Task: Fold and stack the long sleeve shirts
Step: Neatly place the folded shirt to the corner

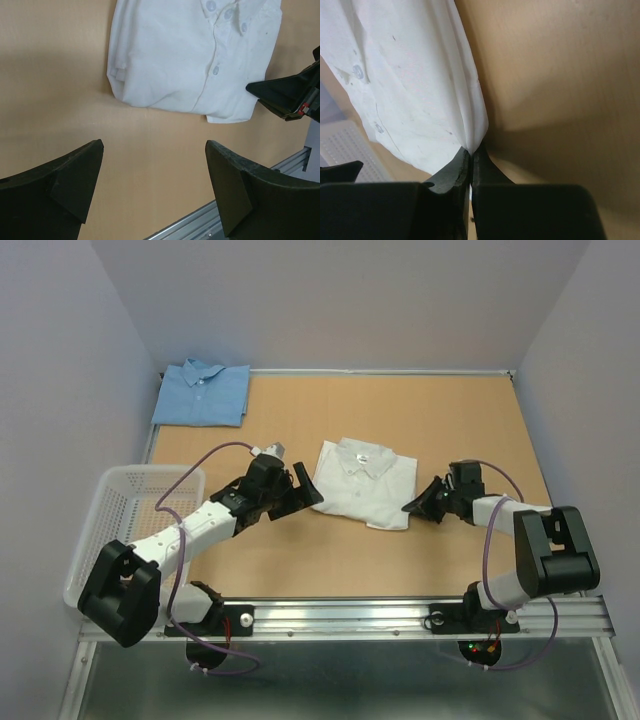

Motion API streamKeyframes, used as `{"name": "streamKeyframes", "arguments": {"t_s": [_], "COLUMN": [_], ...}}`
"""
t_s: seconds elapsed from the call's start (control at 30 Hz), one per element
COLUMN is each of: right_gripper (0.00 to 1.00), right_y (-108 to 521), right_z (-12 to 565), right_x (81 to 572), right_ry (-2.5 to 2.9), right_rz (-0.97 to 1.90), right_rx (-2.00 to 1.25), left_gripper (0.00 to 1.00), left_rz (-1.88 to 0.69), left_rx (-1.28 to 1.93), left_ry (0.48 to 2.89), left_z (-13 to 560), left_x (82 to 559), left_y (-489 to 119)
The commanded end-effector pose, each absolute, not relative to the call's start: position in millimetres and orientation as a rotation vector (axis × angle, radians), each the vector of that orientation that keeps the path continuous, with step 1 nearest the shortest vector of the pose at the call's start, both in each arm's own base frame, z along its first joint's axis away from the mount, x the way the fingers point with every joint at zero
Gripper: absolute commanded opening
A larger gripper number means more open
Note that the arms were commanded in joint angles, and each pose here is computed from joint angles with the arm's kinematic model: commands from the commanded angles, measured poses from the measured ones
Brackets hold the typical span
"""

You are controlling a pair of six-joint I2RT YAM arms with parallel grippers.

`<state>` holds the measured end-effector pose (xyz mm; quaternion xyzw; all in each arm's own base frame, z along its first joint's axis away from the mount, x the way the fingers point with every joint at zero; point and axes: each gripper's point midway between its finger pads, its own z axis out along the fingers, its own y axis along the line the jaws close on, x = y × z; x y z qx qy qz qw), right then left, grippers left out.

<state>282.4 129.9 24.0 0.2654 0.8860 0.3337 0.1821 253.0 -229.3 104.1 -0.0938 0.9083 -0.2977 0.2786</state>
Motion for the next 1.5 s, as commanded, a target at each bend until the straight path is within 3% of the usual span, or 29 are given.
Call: {"name": "streamKeyframes", "arguments": {"t_s": [0.0,0.63,0.97,1.47], "right_gripper": [0.01,0.01,0.01,0.01], "right_y": [142.7,169.3,173.7,182.8], "right_z": [44.0,113.3,117.4,113.3], "right_x": [296.2,303.9,296.9,284.0], "right_ry": [2.443,2.3,2.306,2.334], "right_rz": [1.031,1.354,1.406,1.438], "right_rx": [0.792,0.997,1.026,1.075], "left_gripper": [0.95,0.95,0.94,0.93], "left_rz": [-0.927,-1.239,-1.244,-1.122], "left_rx": [-0.348,-0.748,-1.012,-1.29], "left_ry": [2.382,2.3,2.244,2.045], "left_z": [120.1,111.1,84.1,44.1], "left_x": [251.9,241.8,240.8,274.4], "left_y": [-241.1,-314.5,-338.9,-326.9]}}
